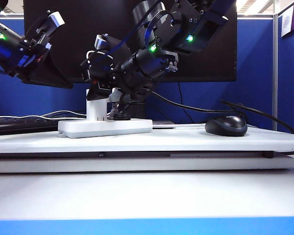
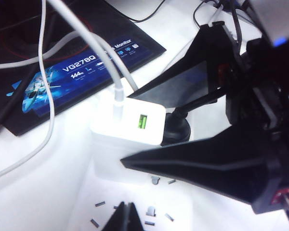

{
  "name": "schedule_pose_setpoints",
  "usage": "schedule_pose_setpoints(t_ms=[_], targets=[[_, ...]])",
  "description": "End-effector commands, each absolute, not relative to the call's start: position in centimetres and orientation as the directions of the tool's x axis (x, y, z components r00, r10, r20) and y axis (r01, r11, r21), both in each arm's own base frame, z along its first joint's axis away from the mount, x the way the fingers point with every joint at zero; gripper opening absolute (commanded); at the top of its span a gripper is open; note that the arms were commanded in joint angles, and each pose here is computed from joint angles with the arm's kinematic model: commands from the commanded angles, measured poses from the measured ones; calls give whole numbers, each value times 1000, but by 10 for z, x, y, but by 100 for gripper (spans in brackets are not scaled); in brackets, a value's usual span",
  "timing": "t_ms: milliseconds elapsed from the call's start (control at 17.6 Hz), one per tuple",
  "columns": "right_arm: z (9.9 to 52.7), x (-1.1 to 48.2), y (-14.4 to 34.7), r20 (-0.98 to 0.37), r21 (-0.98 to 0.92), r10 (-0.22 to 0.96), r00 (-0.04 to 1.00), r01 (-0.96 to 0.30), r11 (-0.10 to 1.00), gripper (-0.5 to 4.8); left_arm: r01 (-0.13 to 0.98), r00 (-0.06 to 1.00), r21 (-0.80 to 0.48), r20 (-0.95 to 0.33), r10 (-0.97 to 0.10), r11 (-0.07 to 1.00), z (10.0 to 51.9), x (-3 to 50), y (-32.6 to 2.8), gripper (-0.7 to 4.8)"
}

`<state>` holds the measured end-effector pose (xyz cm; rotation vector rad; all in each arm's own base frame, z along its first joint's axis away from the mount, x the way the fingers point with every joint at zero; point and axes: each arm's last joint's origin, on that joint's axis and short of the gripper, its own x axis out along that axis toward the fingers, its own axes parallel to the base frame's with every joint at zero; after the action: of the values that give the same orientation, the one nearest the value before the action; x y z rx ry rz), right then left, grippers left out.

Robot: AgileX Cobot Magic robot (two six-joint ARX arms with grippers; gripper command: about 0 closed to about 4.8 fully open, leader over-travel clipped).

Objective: Unplug the white charger from the socket, then place it next to the socket.

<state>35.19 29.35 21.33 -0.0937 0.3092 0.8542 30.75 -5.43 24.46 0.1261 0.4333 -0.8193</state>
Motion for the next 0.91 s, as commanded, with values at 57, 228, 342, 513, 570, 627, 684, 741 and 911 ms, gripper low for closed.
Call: schedule_pose_setpoints(t_ms=[57, 228, 342, 513, 570, 627, 684, 741, 911], targets=[[215, 352, 301, -289, 46, 744, 603, -767, 640, 259, 741, 597, -45, -412, -689, 670, 247, 307, -55, -5], [213, 354, 308, -294, 48, 747, 596, -772, 634, 191, 744, 596, -38, -414, -688, 667, 247, 307, -55, -5], [212, 353, 310, -298, 49, 751, 589, -776, 629, 136, 748, 595, -27, -415, -688, 663, 246, 308, -55, -5], [210, 353, 310, -320, 60, 759, 567, -787, 613, 72, 751, 588, -29, -426, -688, 660, 241, 310, -55, -5], [209, 352, 310, -330, 63, 759, 562, -789, 612, 71, 751, 585, -33, -430, -688, 660, 240, 311, -55, -6], [209, 352, 309, -344, 65, 755, 559, -787, 613, 71, 750, 583, -37, -434, -687, 660, 238, 312, -55, -5], [208, 351, 308, -362, 60, 750, 554, -789, 612, 71, 750, 582, -38, -435, -687, 660, 238, 312, -55, -5], [208, 350, 306, -387, 31, 743, 546, -798, 602, 71, 750, 583, -37, -434, -687, 660, 238, 312, -55, -5], [215, 347, 301, -426, 2, 722, 545, -798, 603, 45, 750, 586, -32, -429, -687, 660, 237, 313, -56, -5]])
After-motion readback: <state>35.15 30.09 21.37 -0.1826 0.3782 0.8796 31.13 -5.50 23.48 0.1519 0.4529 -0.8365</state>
